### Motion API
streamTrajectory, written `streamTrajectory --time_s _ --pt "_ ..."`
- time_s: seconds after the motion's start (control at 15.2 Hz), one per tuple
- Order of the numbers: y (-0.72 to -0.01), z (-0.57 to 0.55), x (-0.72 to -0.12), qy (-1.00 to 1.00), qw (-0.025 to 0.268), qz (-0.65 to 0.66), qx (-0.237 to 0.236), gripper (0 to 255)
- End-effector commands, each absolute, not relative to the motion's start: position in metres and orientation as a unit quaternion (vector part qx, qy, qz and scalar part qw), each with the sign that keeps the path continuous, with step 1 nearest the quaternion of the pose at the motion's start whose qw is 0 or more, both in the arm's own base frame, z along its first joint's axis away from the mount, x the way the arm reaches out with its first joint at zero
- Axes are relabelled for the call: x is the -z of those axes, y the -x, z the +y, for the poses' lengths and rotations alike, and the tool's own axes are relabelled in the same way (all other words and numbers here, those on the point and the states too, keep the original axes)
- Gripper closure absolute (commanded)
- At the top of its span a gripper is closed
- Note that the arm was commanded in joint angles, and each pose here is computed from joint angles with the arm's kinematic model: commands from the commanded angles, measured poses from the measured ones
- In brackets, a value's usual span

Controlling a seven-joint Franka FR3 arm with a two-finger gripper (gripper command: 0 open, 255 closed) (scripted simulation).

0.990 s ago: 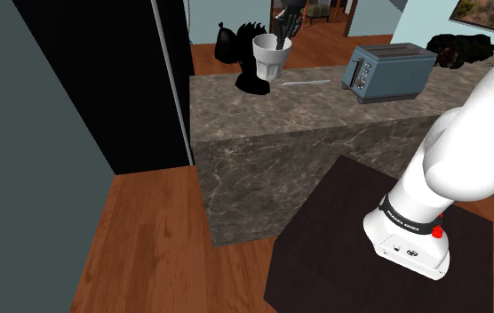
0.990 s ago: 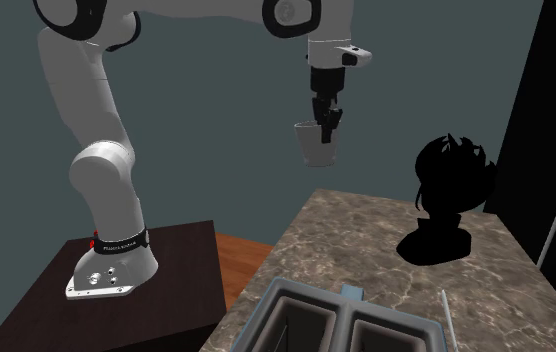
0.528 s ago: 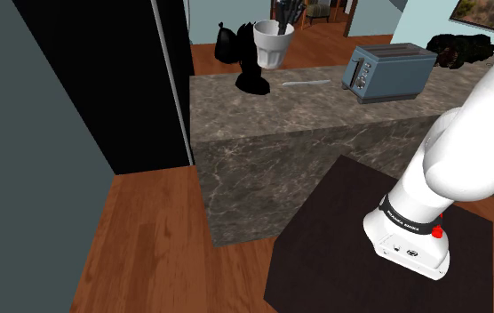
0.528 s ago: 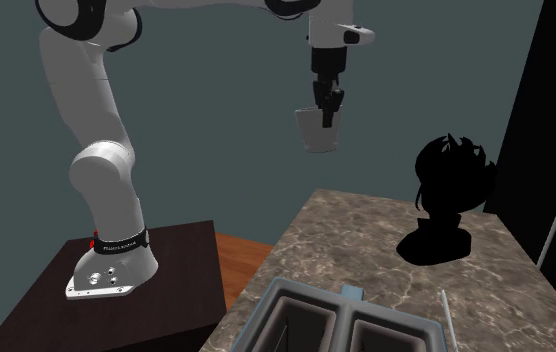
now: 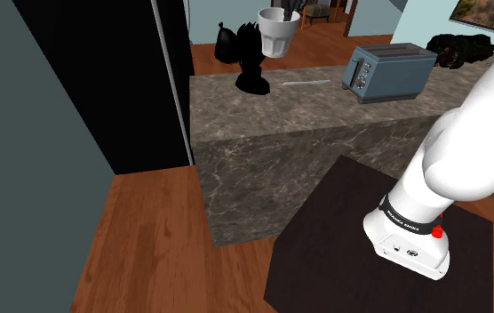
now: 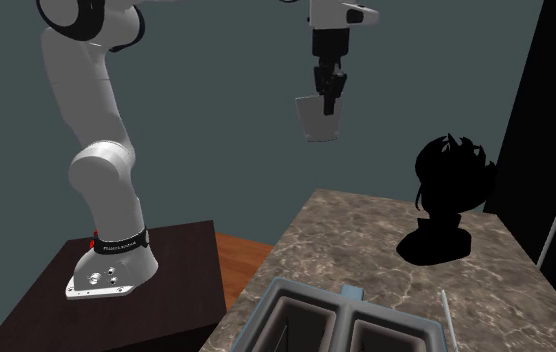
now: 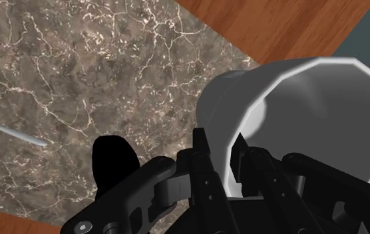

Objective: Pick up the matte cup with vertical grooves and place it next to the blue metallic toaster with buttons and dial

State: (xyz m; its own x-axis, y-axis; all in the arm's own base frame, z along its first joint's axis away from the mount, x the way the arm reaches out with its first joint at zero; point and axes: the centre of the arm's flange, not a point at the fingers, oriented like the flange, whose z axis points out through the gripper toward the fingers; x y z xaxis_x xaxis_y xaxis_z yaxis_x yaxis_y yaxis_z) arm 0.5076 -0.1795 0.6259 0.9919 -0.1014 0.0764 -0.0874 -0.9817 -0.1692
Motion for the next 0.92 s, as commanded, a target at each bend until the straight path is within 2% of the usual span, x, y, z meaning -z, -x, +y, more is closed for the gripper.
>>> streamTrajectory --time_s 0.0,0.86 --pt "-0.504 -0.202 -0.626 0.995 0.083 0.047 0.043 255" --pt "-0.463 -0.369 -0.626 0.995 0.083 0.047 0.043 255"
